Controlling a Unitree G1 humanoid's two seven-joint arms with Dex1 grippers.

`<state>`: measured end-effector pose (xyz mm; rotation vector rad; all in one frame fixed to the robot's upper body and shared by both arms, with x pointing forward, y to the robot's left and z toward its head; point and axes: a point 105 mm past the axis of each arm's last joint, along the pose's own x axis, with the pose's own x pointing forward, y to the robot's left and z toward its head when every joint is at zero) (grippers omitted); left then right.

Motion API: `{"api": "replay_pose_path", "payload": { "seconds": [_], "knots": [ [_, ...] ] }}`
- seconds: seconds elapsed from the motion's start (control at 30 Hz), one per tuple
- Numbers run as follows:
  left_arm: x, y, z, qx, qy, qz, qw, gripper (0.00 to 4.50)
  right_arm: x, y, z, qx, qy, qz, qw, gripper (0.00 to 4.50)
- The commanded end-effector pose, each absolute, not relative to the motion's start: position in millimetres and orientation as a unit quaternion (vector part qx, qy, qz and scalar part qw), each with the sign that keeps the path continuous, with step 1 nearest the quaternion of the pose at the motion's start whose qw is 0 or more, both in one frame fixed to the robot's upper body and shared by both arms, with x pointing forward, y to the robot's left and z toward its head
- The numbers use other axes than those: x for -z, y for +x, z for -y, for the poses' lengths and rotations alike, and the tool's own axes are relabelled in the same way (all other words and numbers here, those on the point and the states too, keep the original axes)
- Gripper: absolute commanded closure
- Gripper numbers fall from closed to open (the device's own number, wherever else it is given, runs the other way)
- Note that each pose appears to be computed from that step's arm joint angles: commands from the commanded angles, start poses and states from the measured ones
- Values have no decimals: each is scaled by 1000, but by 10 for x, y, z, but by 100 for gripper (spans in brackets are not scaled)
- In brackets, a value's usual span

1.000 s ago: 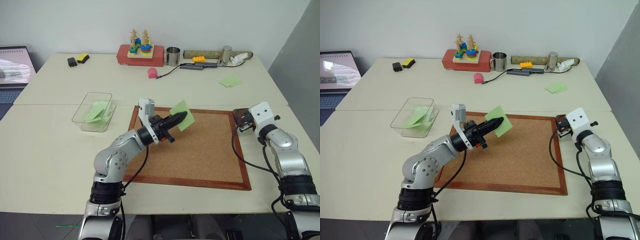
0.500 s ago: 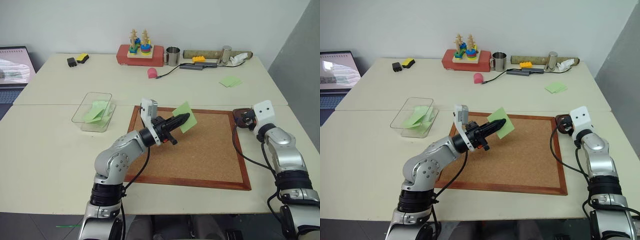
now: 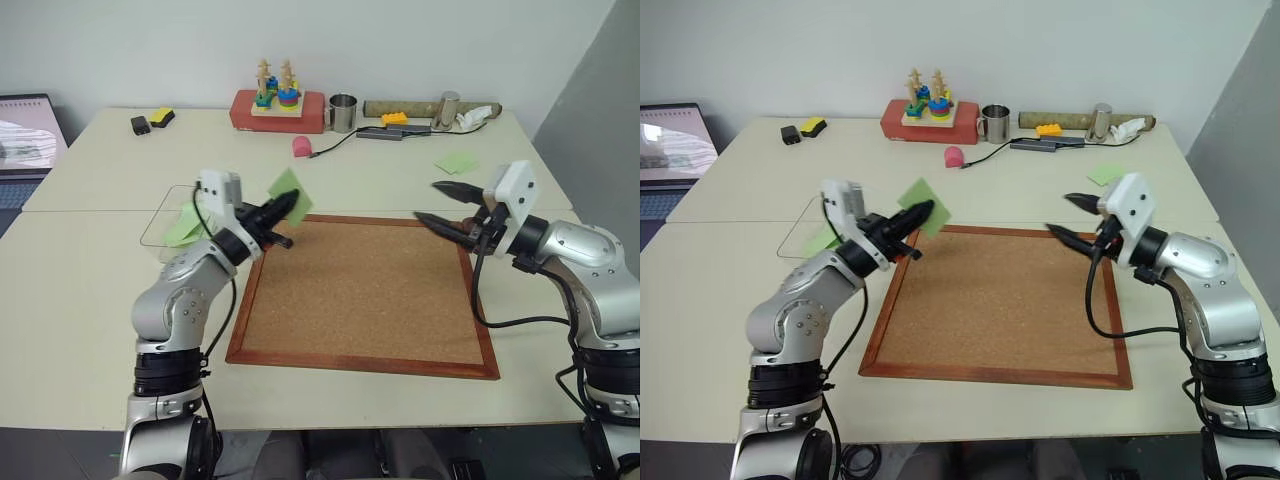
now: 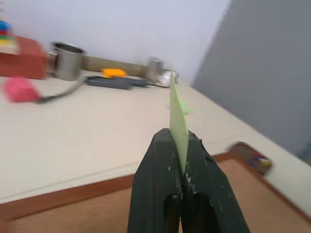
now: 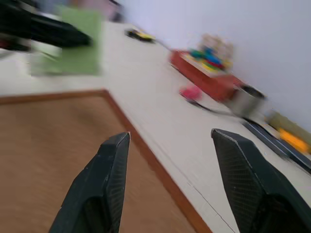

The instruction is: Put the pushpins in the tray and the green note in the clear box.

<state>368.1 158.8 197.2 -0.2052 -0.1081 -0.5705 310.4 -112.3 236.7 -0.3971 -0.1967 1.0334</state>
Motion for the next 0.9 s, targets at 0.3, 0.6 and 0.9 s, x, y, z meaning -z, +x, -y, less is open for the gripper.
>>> {"api": "replay_pose_path", "payload": {
  "seconds": [0.3,0.6,0.9],
  "knots": [
    [-2144,3818,-2604,66,68,84,992,450,-2484,2846,782,-588,-173,80,786,172],
    [-2156,3832,-2831,3,72,84,994,327,-2363,2887,824,-581,-182,58,791,165],
    [-2174,3822,-2868,-5,72,90,993,159,-2297,2905,851,-577,-191,49,793,165]
  ]
}}
